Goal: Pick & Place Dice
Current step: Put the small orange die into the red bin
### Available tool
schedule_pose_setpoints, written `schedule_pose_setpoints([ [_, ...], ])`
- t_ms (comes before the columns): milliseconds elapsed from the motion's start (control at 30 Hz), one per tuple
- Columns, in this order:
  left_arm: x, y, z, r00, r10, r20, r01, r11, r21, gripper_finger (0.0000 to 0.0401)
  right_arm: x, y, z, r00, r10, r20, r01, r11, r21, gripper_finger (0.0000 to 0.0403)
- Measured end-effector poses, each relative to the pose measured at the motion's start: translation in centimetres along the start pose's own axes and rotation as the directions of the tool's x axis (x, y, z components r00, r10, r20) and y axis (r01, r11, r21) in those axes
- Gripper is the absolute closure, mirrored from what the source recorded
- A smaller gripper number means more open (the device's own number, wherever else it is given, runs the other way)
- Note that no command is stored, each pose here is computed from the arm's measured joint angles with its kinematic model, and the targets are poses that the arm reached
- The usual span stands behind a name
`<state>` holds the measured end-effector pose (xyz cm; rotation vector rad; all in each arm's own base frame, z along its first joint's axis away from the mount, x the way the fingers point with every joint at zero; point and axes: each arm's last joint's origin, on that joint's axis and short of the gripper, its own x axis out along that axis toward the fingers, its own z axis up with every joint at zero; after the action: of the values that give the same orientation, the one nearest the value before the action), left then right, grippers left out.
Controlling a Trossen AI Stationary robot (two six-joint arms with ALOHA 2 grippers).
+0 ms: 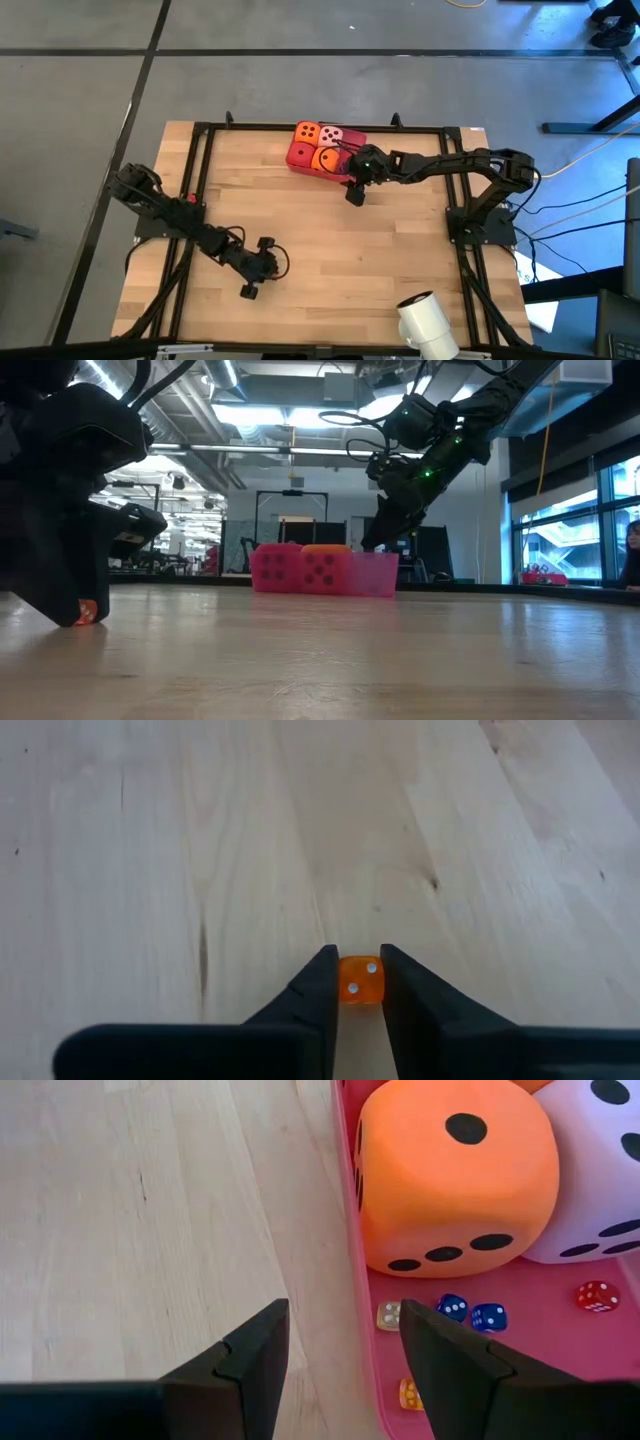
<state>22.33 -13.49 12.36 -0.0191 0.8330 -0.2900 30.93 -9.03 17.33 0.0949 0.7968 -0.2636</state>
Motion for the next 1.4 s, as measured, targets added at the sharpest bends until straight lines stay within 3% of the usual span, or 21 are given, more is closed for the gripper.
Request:
schedule_pose_setpoints([
  [233, 0.2, 1.2, 0.8, 0.989, 0.118, 0.086, -0.124, 0.99, 0.066, 0.0348, 0.0, 0.0, 0.1, 1.0, 0.0, 0.013, 0.0, 1.0, 0.0, 0.0211],
  [433, 0.1, 4.7, 2.5, 0.951, 0.246, 0.189, -0.272, 0.954, 0.124, 0.0345, 0.0, 0.0, 0.7, 0.998, -0.002, 0.068, 0.002, 1.0, 0.001, 0.0211],
  [667, -1.1, 11.1, 6.1, 0.864, 0.422, 0.274, -0.473, 0.868, 0.155, 0.0345, 0.0, 0.0, 0.7, 0.997, -0.007, 0.074, 0.008, 1.0, -0.016, 0.0211],
  [800, -2.7, 15.3, 8.4, 0.796, 0.517, 0.314, -0.58, 0.799, 0.155, 0.0344, -0.9, -0.2, 1.1, 0.993, -0.07, 0.096, 0.071, 0.997, -0.016, 0.0211],
  [1033, -6.0, 21.9, 10.3, 0.767, 0.509, 0.391, -0.592, 0.796, 0.125, 0.0344, -4.4, -0.9, 2.5, 0.946, -0.268, 0.185, 0.267, 0.963, 0.027, 0.0211],
  [1233, -6.6, 26.7, 11.2, 0.788, 0.442, 0.427, -0.541, 0.83, 0.138, 0.0344, -5.9, -1.3, 3.1, 0.932, -0.28, 0.23, 0.303, 0.951, -0.068, 0.0211],
  [1400, -4.9, 30.3, 12.6, 0.783, 0.459, 0.419, -0.559, 0.815, 0.151, 0.0344, -5.5, -1.9, 2.7, 0.959, -0.206, 0.196, 0.23, 0.967, -0.109, 0.0211],
])
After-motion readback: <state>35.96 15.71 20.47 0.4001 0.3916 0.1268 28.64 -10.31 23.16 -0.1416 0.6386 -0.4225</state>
